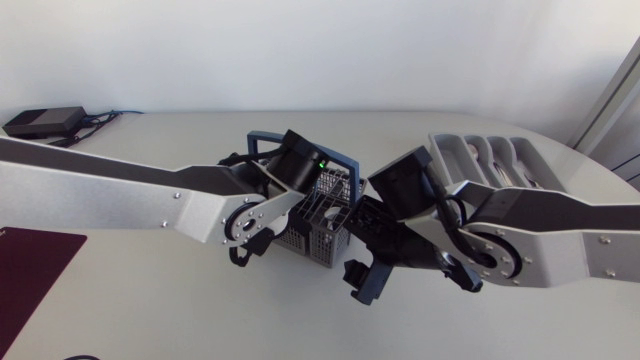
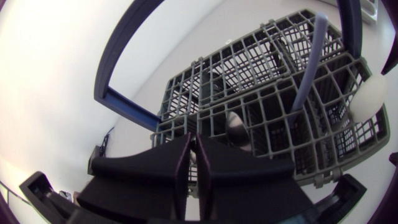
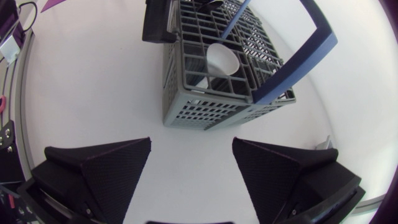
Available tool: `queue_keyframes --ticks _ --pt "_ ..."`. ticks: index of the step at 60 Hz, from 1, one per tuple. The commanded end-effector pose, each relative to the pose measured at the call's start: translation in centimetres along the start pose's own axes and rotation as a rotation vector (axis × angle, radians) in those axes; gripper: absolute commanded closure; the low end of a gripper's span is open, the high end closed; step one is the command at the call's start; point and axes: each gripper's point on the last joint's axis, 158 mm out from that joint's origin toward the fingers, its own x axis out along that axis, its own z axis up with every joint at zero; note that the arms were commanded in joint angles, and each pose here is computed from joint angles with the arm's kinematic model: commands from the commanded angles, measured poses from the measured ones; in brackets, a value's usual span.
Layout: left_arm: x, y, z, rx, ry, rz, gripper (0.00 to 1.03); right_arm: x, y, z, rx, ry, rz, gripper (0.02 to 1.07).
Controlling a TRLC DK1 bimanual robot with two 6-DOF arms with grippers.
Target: Transfer all utensils from the basket to the drawer tray.
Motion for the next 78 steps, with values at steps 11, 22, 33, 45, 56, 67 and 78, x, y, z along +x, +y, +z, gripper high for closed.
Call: queue_keyframes --ticks 11,22,33,45,56,67,78 --pt "-1.6 -0.5 0.0 0.019 -0.036 -0.024 1.0 1.2 -0.2 0.0 0.019 0.008 -0.008 0.12" --pt "-2.6 -0.2 0.8 0.021 -0.074 -0.02 1.0 2.0 -0.8 0.4 0.028 0.002 -0.018 0.12" --pt "-3.3 0.0 1.5 0.02 -0.098 -0.022 1.0 2.4 -1.2 0.5 0.034 0.0 -0.025 0.12" --pt "-3.8 0.0 1.9 0.024 -0.113 -0.023 1.0 2.4 -1.3 0.5 0.039 -0.002 -0.027 0.12" --pt "-3.9 0.2 2.1 0.018 -0.122 -0.018 1.0 2.5 -1.3 0.4 0.04 0.001 -0.026 0.12" --pt "-4.8 -0.1 3.1 0.035 -0.149 -0.015 1.0 2.9 -1.4 0.5 0.039 0.002 -0.028 0.12" --pt "-5.4 -0.1 3.6 0.041 -0.17 -0.011 1.0 3.2 -1.5 0.3 0.04 0.006 -0.028 0.12"
